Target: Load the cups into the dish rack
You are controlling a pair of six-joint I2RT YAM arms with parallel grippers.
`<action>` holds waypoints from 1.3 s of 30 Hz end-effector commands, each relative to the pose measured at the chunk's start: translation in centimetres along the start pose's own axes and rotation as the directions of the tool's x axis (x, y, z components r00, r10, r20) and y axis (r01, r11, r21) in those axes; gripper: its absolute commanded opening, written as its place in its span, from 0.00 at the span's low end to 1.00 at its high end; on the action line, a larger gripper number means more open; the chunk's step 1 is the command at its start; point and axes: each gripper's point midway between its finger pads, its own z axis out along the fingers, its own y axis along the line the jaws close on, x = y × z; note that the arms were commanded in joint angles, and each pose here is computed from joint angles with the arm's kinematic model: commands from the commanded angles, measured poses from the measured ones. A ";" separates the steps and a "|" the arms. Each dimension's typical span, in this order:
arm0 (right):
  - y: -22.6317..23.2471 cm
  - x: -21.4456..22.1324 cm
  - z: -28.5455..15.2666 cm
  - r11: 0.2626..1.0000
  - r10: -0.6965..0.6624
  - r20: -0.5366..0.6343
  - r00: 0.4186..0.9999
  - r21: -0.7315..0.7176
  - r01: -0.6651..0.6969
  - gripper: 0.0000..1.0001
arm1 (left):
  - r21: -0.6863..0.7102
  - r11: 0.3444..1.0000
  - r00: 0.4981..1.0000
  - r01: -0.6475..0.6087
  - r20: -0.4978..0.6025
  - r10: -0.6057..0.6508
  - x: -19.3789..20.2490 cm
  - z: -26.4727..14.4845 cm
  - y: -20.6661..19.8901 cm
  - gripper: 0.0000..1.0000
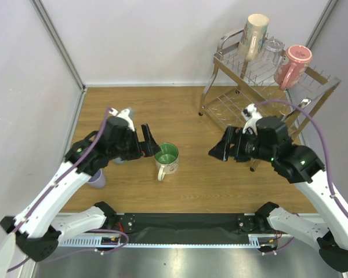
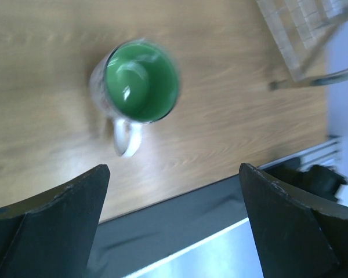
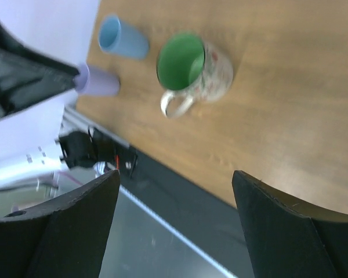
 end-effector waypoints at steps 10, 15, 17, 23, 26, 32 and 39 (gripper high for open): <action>-2.8 6.4 1.4 0.998 0.070 -0.128 0.989 0.015 -0.069 0.86 | -0.171 0.985 0.978 -0.001 -0.204 -0.034 3.8 5.0 3.1 1.00; -3.9 7.3 0.3 0.996 0.084 -0.124 0.989 0.054 -0.078 0.88 | -0.145 0.985 0.971 -0.092 -0.233 0.056 2.8 7.5 2.8 0.86; -4.0 7.3 0.2 0.994 0.097 -0.111 0.989 0.058 -0.091 0.88 | -0.179 0.974 0.961 -0.139 -0.262 0.089 2.7 8.0 3.4 0.84; -4.1 7.4 0.2 0.994 0.100 -0.116 0.988 0.063 -0.093 0.88 | -0.289 0.922 0.938 -0.257 -0.306 0.165 1.7 10.7 5.8 0.82; -4.3 7.1 -0.2 0.992 0.101 -0.110 0.989 0.084 -0.093 0.88 | -0.310 0.903 0.919 -0.297 -0.351 0.182 1.8 12.2 6.7 0.80; -4.6 6.3 -1.8 0.993 0.039 -0.086 0.996 0.117 -0.029 0.89 | -0.339 0.871 0.892 -0.357 -0.401 0.209 2.5 15.3 8.4 0.74; -5.2 6.8 -2.6 0.987 0.085 -0.061 0.995 0.142 -0.076 0.89 | -0.270 0.919 0.889 -0.288 -0.431 0.153 4.7 18.1 9.6 0.40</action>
